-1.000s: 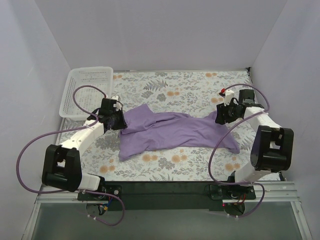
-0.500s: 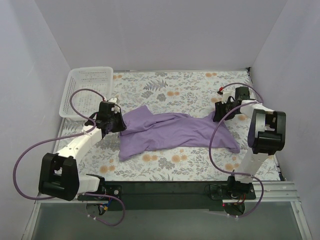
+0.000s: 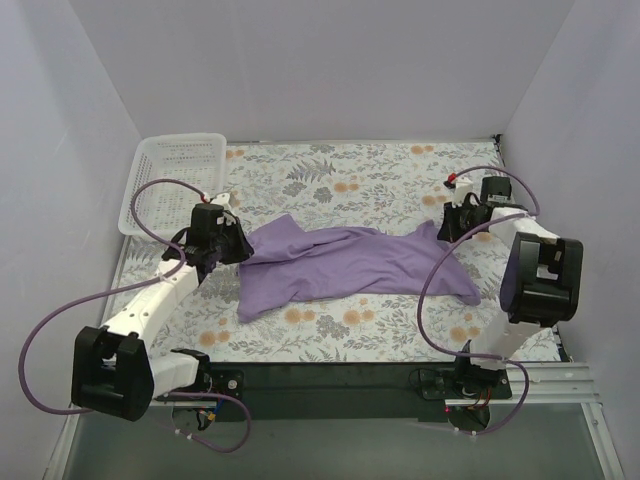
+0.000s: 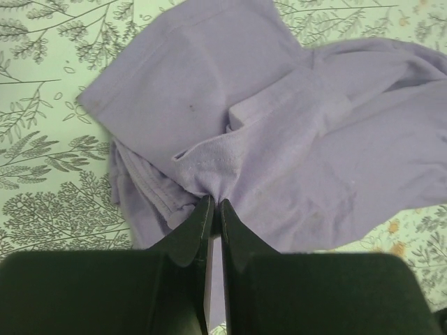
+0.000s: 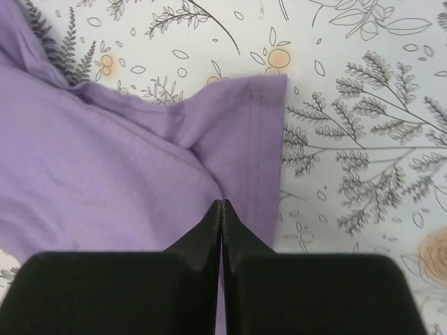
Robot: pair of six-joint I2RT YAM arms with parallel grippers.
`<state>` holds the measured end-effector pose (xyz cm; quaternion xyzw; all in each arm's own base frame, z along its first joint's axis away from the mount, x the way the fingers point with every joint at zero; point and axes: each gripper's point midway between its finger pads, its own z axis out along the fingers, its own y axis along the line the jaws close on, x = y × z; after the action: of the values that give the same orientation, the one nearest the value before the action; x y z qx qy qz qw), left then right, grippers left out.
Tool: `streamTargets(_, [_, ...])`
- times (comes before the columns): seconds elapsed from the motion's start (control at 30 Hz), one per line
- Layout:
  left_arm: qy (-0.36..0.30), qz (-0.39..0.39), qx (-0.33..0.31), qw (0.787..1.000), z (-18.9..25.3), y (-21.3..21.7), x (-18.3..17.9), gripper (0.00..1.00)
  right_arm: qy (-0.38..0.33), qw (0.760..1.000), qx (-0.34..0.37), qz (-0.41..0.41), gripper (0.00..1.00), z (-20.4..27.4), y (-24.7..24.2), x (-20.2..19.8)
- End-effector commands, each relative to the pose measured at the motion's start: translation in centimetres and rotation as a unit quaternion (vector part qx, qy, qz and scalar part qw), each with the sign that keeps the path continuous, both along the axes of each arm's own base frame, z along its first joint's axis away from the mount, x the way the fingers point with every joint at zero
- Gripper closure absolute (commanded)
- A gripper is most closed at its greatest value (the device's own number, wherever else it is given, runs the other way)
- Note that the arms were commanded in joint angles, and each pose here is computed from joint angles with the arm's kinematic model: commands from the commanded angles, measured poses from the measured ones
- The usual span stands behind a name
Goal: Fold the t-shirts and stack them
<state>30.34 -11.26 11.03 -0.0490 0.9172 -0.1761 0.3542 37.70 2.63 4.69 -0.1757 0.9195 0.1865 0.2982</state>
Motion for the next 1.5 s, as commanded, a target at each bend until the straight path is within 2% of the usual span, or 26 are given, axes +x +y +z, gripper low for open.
streamTargets(0.0, [0.003,-0.026,-0.035,0.999,1.3,-1.3,-1.2,1.0,-0.057,0.998,0.001,0.016,0.99,2.8,0.1,-0.9])
streamTargets(0.2, [0.05,-0.04,-0.08,0.995,1.0,-2.6,-3.7,1.0,-0.08,0.993,0.008,0.09,0.99,3.1,1.7,-5.3])
streamTargets(0.23, [0.052,-0.036,-0.083,0.995,0.9,-2.6,-3.9,1.0,-0.069,0.992,0.018,0.1,0.83,3.1,2.2,-6.2])
streamTargets(0.33, [0.06,-0.037,-0.09,0.993,0.5,-2.8,-4.0,1.0,-0.049,0.993,0.032,0.106,0.58,2.8,2.5,-6.5])
streamTargets(0.4, [0.062,-0.035,-0.089,0.993,0.4,-2.8,-3.9,1.0,-0.038,0.994,0.024,0.1,0.54,2.3,2.1,-6.3])
streamTargets(0.6, [0.047,-0.026,-0.084,0.995,1.0,-2.4,-3.8,0.94,-0.026,0.995,0.017,0.09,0.57,1.8,1.5,-4.6])
streamTargets(0.7, [0.044,-0.021,-0.082,0.995,1.1,-2.2,-3.9,0.89,-0.022,0.996,0.017,0.09,0.66,1.6,1.5,-4.2])
streamTargets(0.77, [0.043,-0.015,-0.079,0.996,1.1,-2.0,-3.8,0.86,-0.021,0.995,0.016,0.091,0.75,1.5,1.5,-4.2])
streamTargets(0.8, [0.042,-0.012,-0.078,0.996,1.2,-1.9,-3.8,0.81,-0.021,0.995,0.016,0.092,0.79,1.4,1.5,-4.3])
streamTargets(0.83, [0.043,-0.009,-0.076,0.996,1.2,-1.8,-3.7,0.79,-0.022,0.995,0.014,0.093,0.89,1.4,1.4,-4.3])
streamTargets(0.93, [0.049,-0.002,-0.075,0.996,1.1,-1.7,-3.7,0.71,-0.024,0.995,0.013,0.095,0.99,1.4,1.5,-4.6])
streamTargets(1.1, [0.059,0.02,-0.058,0.996,0.6,-0.9,-3.5,0.66,-0.036,0.994,0.015,0.103,0.99,2.1,1.7,-4.9])
streamTargets(1.23, [0.07,0.051,-0.03,0.996,-0.1,0.3,-3.2,0.61,-0.044,0.993,0.019,0.107,0.84,2.6,1.9,-4.8])
streamTargets(1.33, [0.099,0.064,-0.009,0.993,-1.6,0.7,-2.8,0.61,-0.038,0.993,0.027,0.104,0.8,2.5,2.0,-4.9])
streamTargets(1.47, [0.106,0.065,0.007,0.992,-2.6,0.9,-1.6,0.61,-0.029,0.993,0.036,0.105,0.78,2.1,2.3,-5.1])
